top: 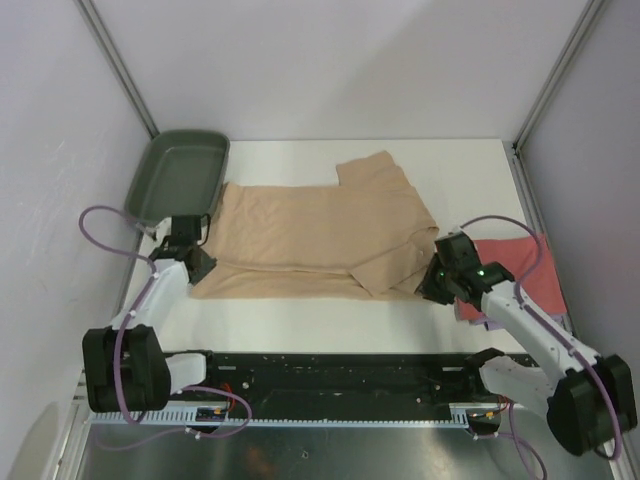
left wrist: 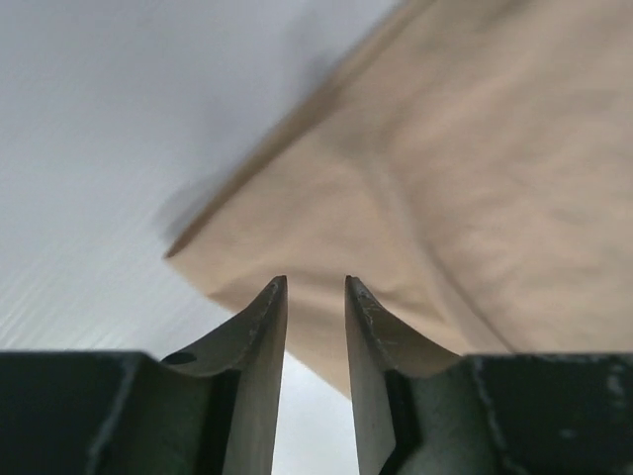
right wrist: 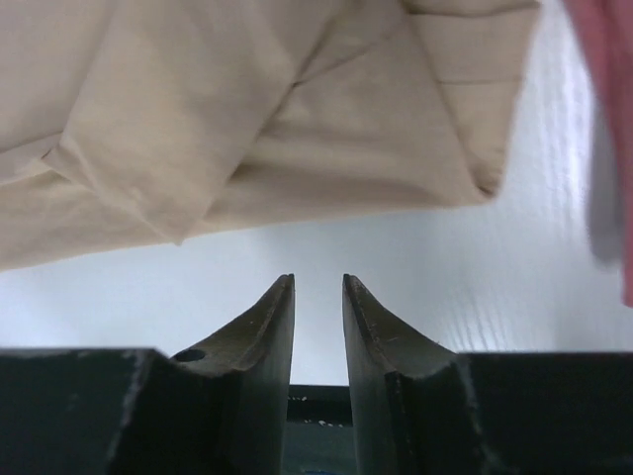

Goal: Fold and stack the t-shirts
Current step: Fold the folded rectangular tshirt in 1/3 of the way

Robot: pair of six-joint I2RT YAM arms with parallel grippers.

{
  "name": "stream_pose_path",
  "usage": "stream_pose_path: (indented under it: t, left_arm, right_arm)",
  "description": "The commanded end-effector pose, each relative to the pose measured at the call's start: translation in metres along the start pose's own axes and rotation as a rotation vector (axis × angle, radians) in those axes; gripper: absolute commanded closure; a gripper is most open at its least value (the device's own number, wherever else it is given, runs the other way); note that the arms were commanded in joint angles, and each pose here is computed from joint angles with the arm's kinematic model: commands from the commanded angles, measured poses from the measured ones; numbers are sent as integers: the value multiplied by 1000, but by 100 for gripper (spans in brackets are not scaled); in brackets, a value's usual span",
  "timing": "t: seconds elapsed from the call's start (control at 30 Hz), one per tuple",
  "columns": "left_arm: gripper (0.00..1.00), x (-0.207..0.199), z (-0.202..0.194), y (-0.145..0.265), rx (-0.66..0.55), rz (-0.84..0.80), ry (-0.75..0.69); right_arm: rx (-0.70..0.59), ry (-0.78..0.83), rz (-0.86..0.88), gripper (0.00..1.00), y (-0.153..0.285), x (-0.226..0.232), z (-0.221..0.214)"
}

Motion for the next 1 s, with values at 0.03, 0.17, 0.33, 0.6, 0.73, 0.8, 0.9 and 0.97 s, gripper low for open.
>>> stream_pose_path:
  t: [0.03,0.17,0.33,0.6,0.73,0.8,0.9,0.97]
  left_arm:
    - [64,-78,3,43,-26,-284,-214]
    - [65,-138,-62,76,108,-528,-429]
    - [63,-186,-167,118,308,-735,-684]
    - [59,-207,-297,158,526,-855,-981]
    - [57,-202,-327,163,577,-862,-1042]
    - [57,-198,-337,164,591,-860,-1065]
    - [55,-192,-347,164,606,-853,-1084]
    - [55,-191,-350,163,609,-847,-1091]
  right_arm:
    - [-81,58,-16,67,-13,28,30]
    - [-97,28,-25,67,-24,26,47]
    - [-104,-23,-50,66,-29,13,59]
    - [-141,-72,-58,66,-23,-3,75]
    - [-144,-78,-64,65,-21,-7,76]
    - [-144,-80,-64,65,-21,-7,77]
    - [-141,-81,-61,65,-23,-7,77]
    - [-139,-81,-57,65,-24,-6,77]
Point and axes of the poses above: each gripper's point midway between its finger pads, its own y axis back along the fingers, its own x axis along the line the jaws close on, z = x × y, the point moved 1 cm from there along y, back along the fingers, and after that the axes turned 9 degrees about y, right-handed, at the moved point
